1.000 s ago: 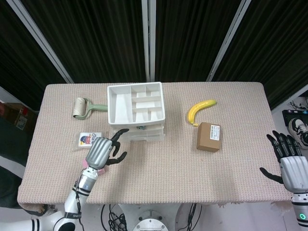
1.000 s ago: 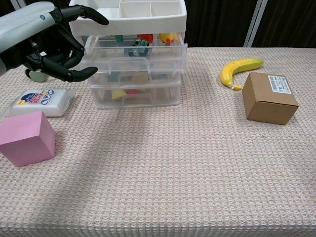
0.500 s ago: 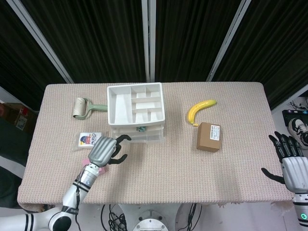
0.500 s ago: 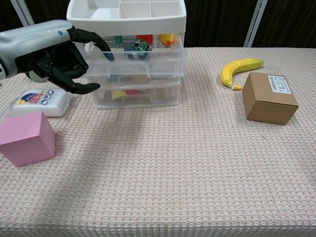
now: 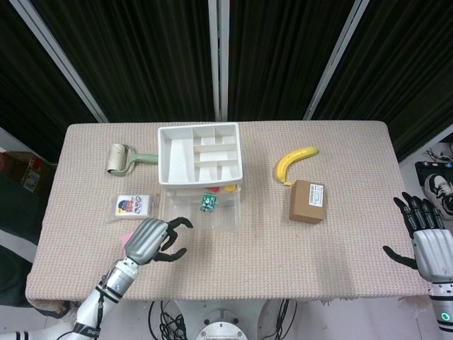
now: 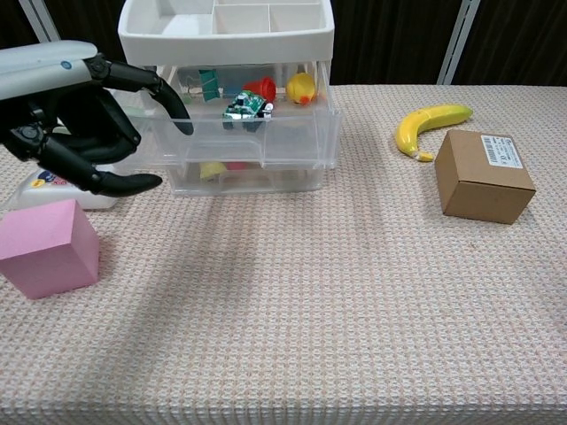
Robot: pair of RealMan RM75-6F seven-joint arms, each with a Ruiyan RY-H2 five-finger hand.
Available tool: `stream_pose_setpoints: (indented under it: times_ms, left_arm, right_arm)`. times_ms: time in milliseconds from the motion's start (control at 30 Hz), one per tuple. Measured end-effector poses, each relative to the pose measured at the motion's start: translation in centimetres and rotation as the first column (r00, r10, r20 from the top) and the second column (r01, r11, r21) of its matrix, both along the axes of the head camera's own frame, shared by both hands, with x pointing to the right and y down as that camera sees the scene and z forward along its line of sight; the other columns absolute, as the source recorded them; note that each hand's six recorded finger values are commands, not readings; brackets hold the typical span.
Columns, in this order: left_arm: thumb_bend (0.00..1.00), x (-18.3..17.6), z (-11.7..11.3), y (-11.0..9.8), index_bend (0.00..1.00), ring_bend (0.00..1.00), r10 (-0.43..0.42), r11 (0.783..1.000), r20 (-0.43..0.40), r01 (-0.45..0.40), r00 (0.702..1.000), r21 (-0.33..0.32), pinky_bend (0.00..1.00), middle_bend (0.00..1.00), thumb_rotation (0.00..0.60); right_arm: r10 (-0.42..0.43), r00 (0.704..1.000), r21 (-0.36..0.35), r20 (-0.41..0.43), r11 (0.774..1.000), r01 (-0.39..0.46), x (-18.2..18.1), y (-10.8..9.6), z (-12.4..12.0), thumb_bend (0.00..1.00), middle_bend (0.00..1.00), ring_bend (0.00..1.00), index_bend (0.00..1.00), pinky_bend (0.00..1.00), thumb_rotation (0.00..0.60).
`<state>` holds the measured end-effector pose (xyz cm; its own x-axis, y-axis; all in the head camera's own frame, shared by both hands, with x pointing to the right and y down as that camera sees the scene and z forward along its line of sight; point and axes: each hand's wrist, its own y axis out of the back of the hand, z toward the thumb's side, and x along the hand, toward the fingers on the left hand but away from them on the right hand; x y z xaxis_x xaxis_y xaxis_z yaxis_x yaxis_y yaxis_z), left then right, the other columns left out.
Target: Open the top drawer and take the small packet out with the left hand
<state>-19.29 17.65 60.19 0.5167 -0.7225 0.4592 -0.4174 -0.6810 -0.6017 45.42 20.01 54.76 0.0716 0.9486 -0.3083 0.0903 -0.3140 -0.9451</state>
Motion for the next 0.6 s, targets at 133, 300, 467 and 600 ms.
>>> stream_pose_setpoints:
  times_ms: [133, 300, 467, 600]
  left_arm:
    - [0.24, 0.0, -0.5, 0.2, 0.22, 0.99, 0.013, 1.000, -0.001, -0.013, 1.000, 0.009, 1.00, 0.89, 0.600]
    - [0.24, -0.7, -1.5, 0.3, 0.17, 0.98, 0.022, 0.999, 0.010, -0.022, 1.000, 0.028, 1.00, 0.87, 0.600]
    - [0.24, -1.6, -2.8, 0.2, 0.17, 0.97, 0.048, 0.997, 0.045, -0.051, 0.998, 0.066, 1.00, 0.86, 0.600]
    - [0.24, -1.7, -3.7, -1.1, 0.24, 0.97, 0.066, 0.991, 0.061, -0.073, 0.996, 0.113, 1.00, 0.87, 0.600]
  right_arm:
    - [0.002, 1.000, 0.008, 0.001, 1.000, -0.002, 0.1, 0.0, -0.3, 0.04, 0.00, 0.00, 0.00, 0.00, 0.600]
    - [0.002, 1.000, 0.022, -0.002, 1.000, -0.002, 0.4, -0.1, -0.7, 0.04, 0.00, 0.00, 0.00, 0.00, 0.600]
    - [0.001, 1.000, 0.026, -0.002, 1.000, -0.001, 0.4, 0.0, -0.9, 0.04, 0.00, 0.00, 0.00, 0.00, 0.600]
    - [-0.004, 1.000, 0.030, -0.005, 1.000, 0.004, 0.3, -0.1, -1.1, 0.04, 0.00, 0.00, 0.00, 0.00, 0.600]
